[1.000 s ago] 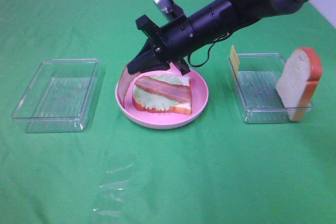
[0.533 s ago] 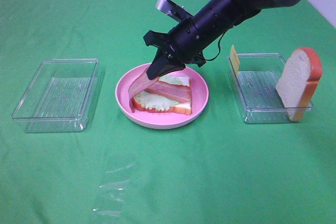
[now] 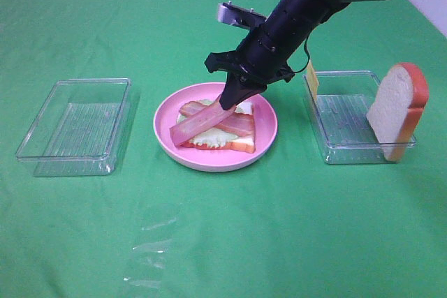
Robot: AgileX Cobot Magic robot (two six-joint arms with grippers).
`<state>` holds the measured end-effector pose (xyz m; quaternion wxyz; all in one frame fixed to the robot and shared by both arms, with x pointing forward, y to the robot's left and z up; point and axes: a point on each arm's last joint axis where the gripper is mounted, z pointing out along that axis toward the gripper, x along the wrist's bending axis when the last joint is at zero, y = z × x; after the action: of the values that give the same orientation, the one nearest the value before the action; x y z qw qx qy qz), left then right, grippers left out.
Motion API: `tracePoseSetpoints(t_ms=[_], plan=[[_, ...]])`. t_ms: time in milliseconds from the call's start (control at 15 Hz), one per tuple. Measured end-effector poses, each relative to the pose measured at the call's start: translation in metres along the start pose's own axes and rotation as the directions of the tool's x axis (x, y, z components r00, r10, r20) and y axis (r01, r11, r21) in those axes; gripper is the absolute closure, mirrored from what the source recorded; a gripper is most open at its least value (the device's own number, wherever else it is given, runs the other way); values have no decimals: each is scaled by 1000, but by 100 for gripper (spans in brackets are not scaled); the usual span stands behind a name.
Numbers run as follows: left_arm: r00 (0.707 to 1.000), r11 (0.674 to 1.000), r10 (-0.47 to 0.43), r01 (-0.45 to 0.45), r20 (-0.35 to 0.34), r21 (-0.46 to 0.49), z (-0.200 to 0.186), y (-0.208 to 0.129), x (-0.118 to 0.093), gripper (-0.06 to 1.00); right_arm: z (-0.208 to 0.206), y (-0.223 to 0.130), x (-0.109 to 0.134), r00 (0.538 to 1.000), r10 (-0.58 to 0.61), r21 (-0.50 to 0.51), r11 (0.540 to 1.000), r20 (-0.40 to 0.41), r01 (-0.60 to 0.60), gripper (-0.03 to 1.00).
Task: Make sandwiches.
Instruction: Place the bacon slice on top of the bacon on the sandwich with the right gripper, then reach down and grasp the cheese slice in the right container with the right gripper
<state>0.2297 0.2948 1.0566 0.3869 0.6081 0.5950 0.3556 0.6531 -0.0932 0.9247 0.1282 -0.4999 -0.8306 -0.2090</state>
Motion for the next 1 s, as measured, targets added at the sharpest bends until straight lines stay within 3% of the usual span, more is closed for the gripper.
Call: tracePoseSetpoints(t_ms=[467,600,867,1000], plan=[[1000,1000,0,0,0,0,0,0,0,-4,-8,5,-3,996,-41,4,999,75,41,95],[1000,1000,0,0,0,0,0,0,0,-4,-8,5,-3,996,-42,9,999,76,41,84],[1000,1000,0,0,0,0,0,0,0,-4,-20,6,0,995,-32,-3,999,96,32,10],[1000,1000,0,0,0,0,0,0,0,-4,-39,8,7,991,-32,-34,999,133,37,1]])
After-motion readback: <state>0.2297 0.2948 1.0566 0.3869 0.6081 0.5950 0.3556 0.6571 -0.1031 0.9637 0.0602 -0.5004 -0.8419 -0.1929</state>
